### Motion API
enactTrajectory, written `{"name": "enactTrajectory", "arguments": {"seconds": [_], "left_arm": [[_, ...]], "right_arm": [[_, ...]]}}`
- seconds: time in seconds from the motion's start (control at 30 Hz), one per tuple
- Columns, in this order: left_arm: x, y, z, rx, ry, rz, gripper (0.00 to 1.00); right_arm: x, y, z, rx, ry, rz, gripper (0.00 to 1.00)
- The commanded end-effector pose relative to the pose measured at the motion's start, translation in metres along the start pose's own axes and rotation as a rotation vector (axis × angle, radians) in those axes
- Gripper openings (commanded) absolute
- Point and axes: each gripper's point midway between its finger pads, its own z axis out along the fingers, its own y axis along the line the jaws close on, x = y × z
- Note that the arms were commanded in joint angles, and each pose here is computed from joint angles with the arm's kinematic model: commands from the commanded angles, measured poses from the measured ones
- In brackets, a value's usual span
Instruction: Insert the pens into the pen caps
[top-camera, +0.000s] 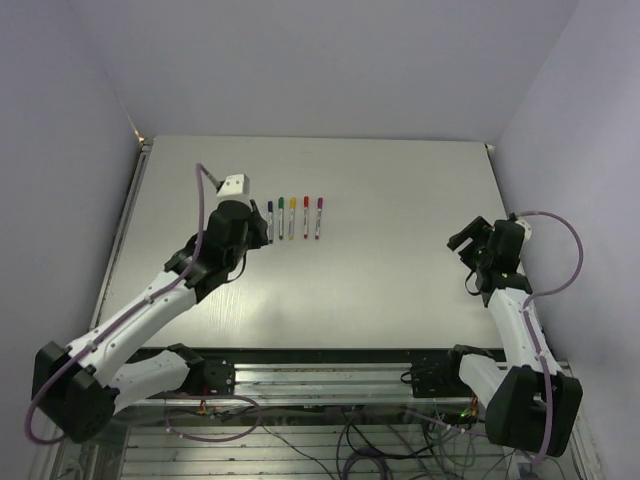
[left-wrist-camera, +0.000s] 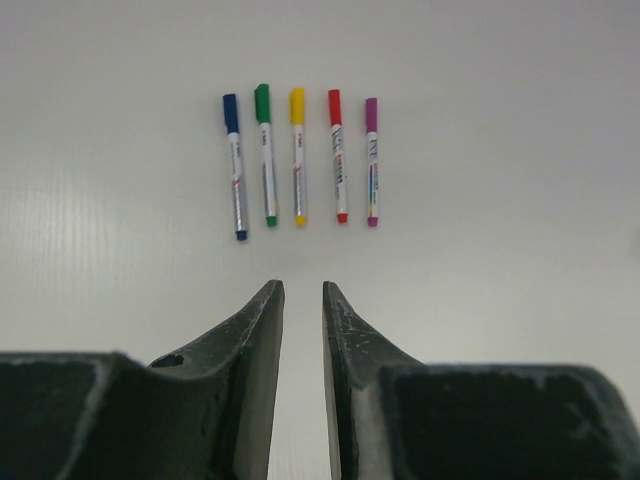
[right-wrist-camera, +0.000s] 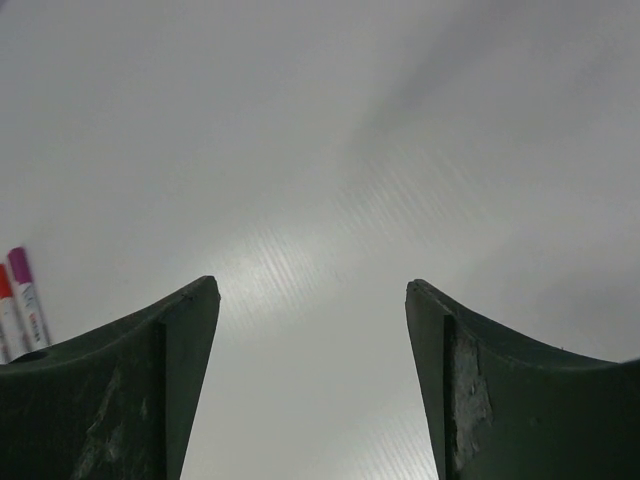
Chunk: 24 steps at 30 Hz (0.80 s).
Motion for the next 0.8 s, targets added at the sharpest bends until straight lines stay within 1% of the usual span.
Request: {"name": "enactTrajectory", "arguments": {"seconds": [0.0,0.1,0.47,0.63,0.77], "left_arm": [[0.013,0.027,-0.02,-0.073,0.019,-0.008,0.32],[0.016,0.033,-0.032,-0.068,0.015,-0.029,0.32],[0.027,0.059,-0.067,-0.096,0.0,-0.044,0.32],[0.034,0.063,-0.071,-0.101,0.014,-0.051,0.32],[0.039,0.063,-0.071,-0.095,0.024,-0.057,0.32]], "right_arm": [[-0.013,0.01,-0.015,-0.062,-0.059,-0.011,0.76],[-0.019,0.002,-0.024,-0.023,-0.102,-0.004,0.81],[-0.027,-0.003,-0.04,-0.007,-0.168,0.022,0.83],[-0.024,-0.011,-0.037,0.049,-0.137,0.032,0.8],[-0.023,-0.012,-0.036,0.062,-0.123,0.032,0.81]]}}
